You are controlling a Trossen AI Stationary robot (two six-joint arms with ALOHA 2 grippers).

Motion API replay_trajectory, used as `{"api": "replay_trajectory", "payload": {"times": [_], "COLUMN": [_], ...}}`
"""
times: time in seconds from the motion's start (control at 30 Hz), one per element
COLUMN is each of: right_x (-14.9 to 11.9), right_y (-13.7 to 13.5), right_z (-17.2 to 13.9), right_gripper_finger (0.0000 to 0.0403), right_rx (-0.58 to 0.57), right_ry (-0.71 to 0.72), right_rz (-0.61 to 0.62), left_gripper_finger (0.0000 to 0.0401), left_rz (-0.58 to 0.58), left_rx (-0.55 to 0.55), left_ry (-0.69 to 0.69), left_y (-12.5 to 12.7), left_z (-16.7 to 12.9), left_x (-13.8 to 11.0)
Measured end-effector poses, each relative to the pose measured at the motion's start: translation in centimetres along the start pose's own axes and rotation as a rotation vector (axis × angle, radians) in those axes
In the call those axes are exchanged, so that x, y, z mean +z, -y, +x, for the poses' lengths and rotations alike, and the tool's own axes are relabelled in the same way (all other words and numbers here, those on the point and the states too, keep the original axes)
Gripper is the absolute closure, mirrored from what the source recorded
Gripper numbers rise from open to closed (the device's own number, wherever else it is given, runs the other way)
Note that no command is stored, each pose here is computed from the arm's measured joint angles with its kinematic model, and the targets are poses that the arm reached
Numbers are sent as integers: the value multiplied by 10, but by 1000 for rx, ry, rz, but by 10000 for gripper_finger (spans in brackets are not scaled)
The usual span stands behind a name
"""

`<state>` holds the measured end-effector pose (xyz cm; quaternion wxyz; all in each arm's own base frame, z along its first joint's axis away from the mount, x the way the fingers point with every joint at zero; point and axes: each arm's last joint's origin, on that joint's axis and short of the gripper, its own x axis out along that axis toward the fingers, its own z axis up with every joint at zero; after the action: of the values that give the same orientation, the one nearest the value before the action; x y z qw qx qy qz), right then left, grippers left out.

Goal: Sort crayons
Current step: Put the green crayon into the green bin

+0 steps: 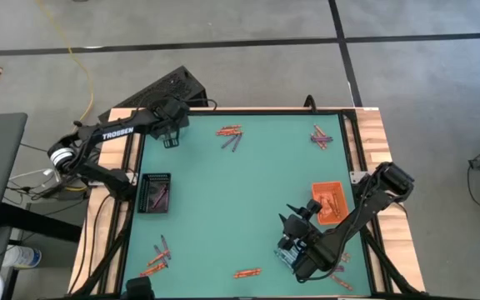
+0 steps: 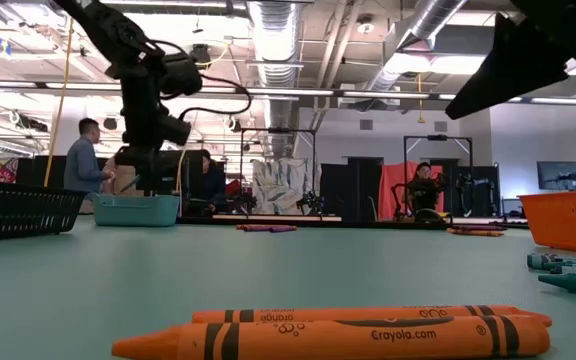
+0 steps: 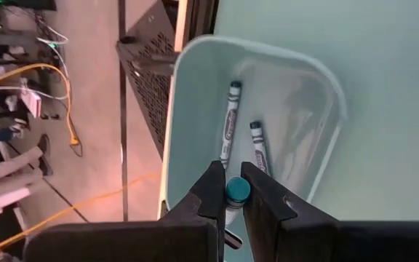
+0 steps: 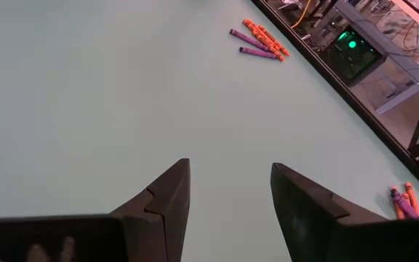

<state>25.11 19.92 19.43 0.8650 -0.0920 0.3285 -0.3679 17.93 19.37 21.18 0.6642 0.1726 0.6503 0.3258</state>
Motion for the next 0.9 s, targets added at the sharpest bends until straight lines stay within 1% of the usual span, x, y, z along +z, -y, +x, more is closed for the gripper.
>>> {"api": "replay_trajectory", "payload": {"times": [0.13, 0.27, 0.33, 0.47, 0.67, 0.77, 0.9], "right_x": [1, 0, -1, -3, -6, -8, -11], "right_y": [0, 0, 0, 0, -1, -2, -2], "right_z": [1, 1, 0, -3, -5, -6, -8], "right_gripper_finger": [212, 212, 212, 212, 212, 212, 212], "right_rx": [-1, 0, 6, 17, 33, 47, 70], "right_ry": [-8, -18, -24, -52, -100, -153, -242], "right_rz": [6, 22, 23, 31, 32, 30, 29], "left_gripper_finger": [384, 379, 367, 330, 287, 281, 280], "left_rz": [24, 73, 83, 82, 85, 84, 52], "left_rx": [-31, -66, -74, -77, -66, -45, -20], "left_ry": [-38, -90, -106, -110, -109, -103, -51], "left_y": [2, 10, 14, 19, 19, 17, 12], "left_z": [13, 31, 38, 47, 46, 41, 29], "left_x": [-1, 2, 4, 9, 10, 10, 11]}}
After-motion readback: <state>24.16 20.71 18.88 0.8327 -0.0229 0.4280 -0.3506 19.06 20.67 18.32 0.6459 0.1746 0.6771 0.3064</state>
